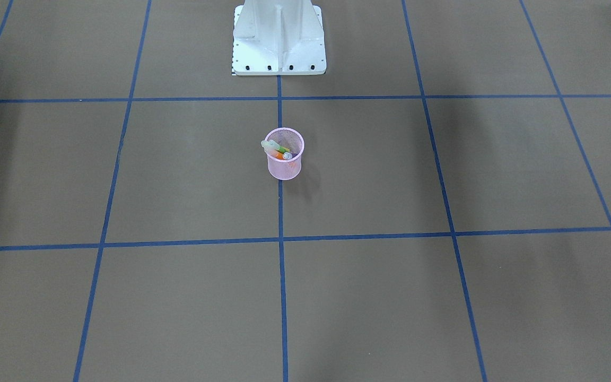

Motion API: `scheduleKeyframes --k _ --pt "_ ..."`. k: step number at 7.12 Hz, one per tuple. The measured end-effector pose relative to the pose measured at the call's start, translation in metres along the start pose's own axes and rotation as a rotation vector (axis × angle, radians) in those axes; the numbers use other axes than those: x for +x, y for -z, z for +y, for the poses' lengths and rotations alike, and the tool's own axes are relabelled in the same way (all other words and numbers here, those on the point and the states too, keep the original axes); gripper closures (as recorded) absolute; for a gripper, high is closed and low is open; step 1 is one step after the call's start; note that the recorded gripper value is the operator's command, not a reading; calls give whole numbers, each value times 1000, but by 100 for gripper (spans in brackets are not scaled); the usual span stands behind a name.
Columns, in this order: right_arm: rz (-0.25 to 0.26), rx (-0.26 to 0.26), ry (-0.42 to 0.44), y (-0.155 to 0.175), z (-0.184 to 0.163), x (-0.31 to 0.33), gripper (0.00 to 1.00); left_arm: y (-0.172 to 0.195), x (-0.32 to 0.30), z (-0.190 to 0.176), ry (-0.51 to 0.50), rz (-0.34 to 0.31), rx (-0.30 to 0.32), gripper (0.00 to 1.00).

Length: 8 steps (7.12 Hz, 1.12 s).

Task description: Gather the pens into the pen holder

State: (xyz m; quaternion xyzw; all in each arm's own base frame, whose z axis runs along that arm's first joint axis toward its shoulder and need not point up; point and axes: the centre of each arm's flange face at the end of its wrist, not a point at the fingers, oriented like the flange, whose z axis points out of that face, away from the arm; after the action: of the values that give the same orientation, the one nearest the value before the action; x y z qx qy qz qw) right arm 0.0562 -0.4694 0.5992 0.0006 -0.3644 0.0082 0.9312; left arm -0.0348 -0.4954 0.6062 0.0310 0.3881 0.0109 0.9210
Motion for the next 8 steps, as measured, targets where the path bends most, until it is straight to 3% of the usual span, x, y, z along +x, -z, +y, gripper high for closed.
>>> scheduleKeyframes --k 8 --pt "-2 -2 -3 -1 0 1 0 -3 -3 5 8 2 -7 0"
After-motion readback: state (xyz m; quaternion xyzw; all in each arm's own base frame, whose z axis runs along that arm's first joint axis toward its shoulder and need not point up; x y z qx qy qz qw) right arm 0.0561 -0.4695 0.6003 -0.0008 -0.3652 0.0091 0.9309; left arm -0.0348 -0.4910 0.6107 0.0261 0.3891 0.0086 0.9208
